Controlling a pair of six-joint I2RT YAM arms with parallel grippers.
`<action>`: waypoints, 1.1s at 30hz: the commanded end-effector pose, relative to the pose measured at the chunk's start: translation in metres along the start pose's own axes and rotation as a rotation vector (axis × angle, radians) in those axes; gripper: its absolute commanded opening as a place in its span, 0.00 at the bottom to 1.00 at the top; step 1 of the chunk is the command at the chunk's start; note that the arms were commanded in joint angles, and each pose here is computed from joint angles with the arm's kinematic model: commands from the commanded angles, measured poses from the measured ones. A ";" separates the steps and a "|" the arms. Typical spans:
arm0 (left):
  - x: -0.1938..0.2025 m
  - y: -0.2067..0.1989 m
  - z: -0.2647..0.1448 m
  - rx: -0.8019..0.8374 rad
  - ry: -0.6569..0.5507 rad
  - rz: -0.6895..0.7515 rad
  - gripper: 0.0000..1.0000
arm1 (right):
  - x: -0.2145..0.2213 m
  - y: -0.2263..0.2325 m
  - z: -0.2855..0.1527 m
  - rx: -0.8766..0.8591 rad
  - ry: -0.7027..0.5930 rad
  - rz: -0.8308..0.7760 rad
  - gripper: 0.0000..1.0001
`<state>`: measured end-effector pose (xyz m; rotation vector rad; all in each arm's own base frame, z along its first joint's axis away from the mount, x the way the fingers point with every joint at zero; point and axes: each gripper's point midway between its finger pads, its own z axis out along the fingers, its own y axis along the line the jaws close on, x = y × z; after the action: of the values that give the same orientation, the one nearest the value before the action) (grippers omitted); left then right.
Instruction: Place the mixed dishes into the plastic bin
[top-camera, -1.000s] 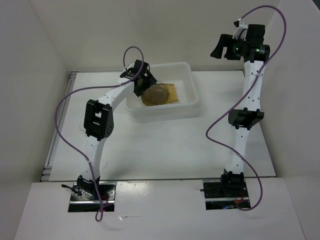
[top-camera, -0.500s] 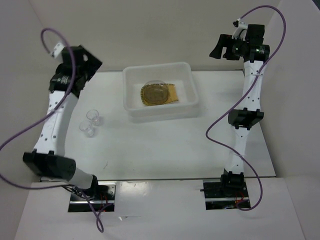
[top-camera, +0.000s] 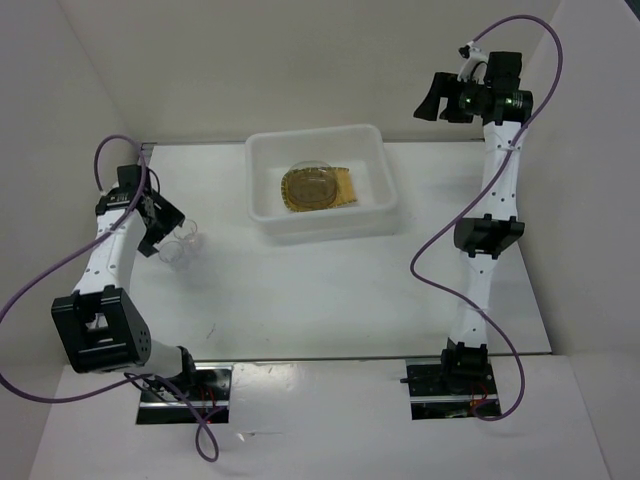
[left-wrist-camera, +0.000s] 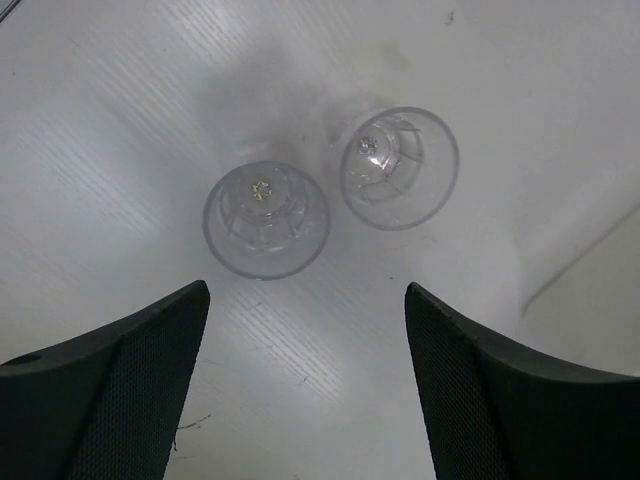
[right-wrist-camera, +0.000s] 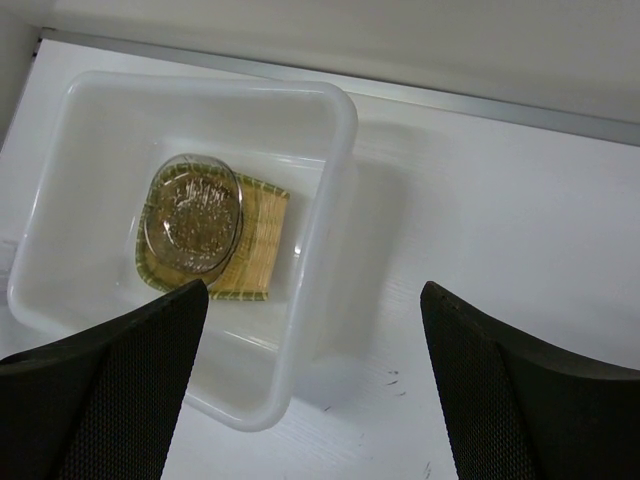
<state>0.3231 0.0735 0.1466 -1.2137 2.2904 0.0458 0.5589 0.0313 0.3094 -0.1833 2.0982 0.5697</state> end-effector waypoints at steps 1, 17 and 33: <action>0.002 0.013 -0.003 -0.020 0.001 -0.007 0.85 | 0.002 0.009 0.003 -0.032 0.006 -0.010 0.91; 0.050 0.056 0.046 -0.128 0.132 -0.107 0.78 | 0.002 0.012 0.005 -0.030 0.009 -0.015 0.91; 0.042 0.056 0.050 -0.160 0.130 -0.083 0.00 | -0.001 0.011 0.001 -0.012 0.001 -0.020 0.91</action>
<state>0.2774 0.0826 0.0571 -1.4481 2.4056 0.1041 0.5592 0.0374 0.3062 -0.1967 2.1046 0.5775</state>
